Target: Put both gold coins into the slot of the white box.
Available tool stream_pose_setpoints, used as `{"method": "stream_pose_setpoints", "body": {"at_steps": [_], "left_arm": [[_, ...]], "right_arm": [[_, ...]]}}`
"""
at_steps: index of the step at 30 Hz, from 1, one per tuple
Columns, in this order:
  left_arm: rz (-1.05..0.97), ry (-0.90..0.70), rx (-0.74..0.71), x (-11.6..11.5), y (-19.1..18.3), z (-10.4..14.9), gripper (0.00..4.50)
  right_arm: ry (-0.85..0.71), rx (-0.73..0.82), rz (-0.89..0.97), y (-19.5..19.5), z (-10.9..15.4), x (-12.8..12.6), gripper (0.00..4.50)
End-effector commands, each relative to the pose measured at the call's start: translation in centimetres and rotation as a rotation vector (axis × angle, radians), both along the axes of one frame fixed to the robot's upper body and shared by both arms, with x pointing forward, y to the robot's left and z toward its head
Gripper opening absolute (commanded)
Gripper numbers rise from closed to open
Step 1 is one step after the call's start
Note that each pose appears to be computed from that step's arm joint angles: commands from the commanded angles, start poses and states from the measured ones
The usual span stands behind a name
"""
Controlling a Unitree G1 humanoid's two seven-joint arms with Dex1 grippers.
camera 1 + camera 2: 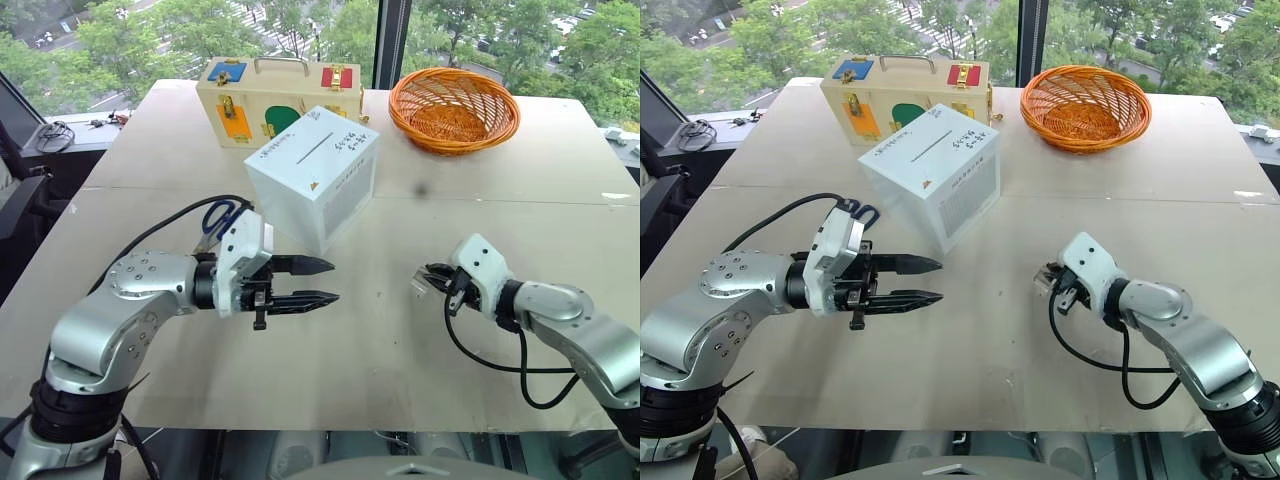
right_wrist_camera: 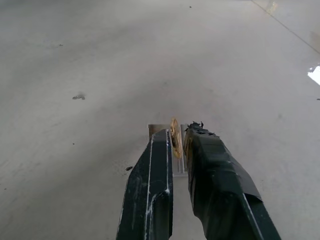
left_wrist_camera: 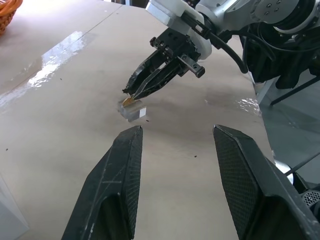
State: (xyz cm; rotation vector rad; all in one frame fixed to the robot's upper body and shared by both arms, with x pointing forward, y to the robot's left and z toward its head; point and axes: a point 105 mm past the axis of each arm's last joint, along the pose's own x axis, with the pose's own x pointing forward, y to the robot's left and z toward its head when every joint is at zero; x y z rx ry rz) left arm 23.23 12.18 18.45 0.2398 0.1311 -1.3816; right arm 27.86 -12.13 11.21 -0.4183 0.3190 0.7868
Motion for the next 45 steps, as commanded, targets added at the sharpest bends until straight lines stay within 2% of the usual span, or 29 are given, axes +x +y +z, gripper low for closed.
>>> {"method": "stream_pose_setpoints", "body": {"at_steps": [1, 15, 17, 27, 39, 43, 45], "left_arm": [[-0.010, -0.027, 0.008, -0.2, -0.2, 0.2, 2.26], [-0.009, -0.030, 0.016, -0.1, -0.3, 0.1, 2.26], [-0.008, -0.029, 0.017, -0.1, -0.3, 0.1, 2.26], [-0.004, -0.018, 0.012, 0.2, -0.6, 0.0, 2.26], [-0.034, 0.096, -0.070, 0.8, -1.6, 1.4, 2.26], [-0.046, 0.114, -0.098, 1.4, -2.1, 2.1, 2.26], [-0.083, 0.132, -0.125, 1.5, -2.7, 2.8, 2.26]], "right_arm": [[-0.051, 0.002, 0.008, 0.2, 1.4, 0.3, 0.59], [-0.032, -0.007, 0.013, 0.3, 1.0, 0.4, 0.59], [-0.028, -0.003, 0.009, 0.3, 1.0, 0.5, 0.05], [-0.034, 0.004, 0.008, 0.1, 1.3, 0.5, 0.02], [-0.041, 0.273, 0.062, -0.2, 5.9, -0.9, 0.02], [-0.048, 0.369, 0.136, 0.4, 8.0, -2.1, 0.02], [-0.057, 0.462, 0.239, 1.5, 10.1, -3.6, 0.02]]}}
